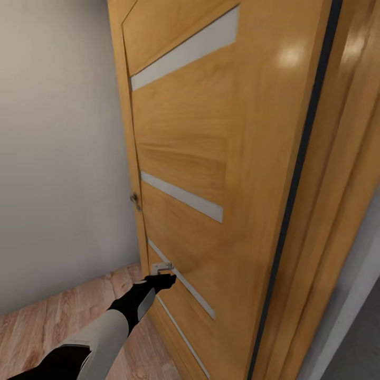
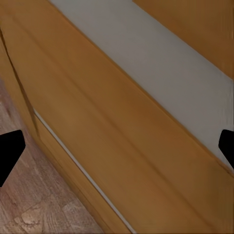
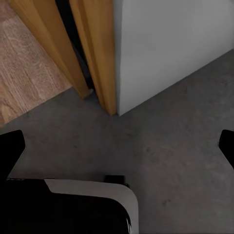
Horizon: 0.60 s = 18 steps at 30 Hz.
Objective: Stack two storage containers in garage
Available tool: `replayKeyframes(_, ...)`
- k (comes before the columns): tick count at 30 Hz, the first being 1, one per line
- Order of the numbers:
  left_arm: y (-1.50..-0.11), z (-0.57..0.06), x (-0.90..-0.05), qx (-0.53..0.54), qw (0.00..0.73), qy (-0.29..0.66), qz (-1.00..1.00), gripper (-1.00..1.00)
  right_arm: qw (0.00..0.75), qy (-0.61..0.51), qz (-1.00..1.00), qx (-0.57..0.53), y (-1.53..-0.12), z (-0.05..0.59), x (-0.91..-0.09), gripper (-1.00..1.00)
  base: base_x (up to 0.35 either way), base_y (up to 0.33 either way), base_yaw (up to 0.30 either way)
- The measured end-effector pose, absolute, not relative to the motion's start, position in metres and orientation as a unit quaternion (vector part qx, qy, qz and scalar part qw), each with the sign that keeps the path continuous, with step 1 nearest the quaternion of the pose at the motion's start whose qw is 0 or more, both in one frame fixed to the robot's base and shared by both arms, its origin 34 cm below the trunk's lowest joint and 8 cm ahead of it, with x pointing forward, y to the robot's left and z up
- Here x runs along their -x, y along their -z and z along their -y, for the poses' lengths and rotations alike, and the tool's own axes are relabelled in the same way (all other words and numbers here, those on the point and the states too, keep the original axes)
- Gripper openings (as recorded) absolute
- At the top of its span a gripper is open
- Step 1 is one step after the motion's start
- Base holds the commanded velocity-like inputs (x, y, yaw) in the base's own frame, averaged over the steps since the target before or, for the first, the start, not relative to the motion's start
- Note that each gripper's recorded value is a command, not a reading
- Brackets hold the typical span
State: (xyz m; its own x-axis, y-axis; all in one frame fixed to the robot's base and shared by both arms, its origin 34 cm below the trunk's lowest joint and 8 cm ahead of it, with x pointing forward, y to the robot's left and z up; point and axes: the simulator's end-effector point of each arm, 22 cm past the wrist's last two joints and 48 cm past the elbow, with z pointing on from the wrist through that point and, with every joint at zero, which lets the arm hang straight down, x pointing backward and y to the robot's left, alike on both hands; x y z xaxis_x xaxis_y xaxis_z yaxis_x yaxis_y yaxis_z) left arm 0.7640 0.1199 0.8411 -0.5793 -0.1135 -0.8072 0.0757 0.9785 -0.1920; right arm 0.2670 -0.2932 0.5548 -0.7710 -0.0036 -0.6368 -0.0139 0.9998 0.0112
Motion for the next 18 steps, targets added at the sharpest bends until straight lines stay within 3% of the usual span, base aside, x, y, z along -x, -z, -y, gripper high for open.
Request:
replayKeyframes(5,-0.8411,-0.1199,-0.7641,0.011,0.459,0.103,-0.883,1.00,0.338,-0.008,-0.941,0.005,-0.5547,0.2932,-0.2670,1.00,0.077,0.125,0.000)
replayKeyframes(18,-0.8411,-0.1194,-0.7641,0.011,0.459,0.104,-0.883,1.00,0.338,-0.008,-0.941,0.005,-0.5547,0.2932,-0.2671,1.00,0.004,0.006,0.000)
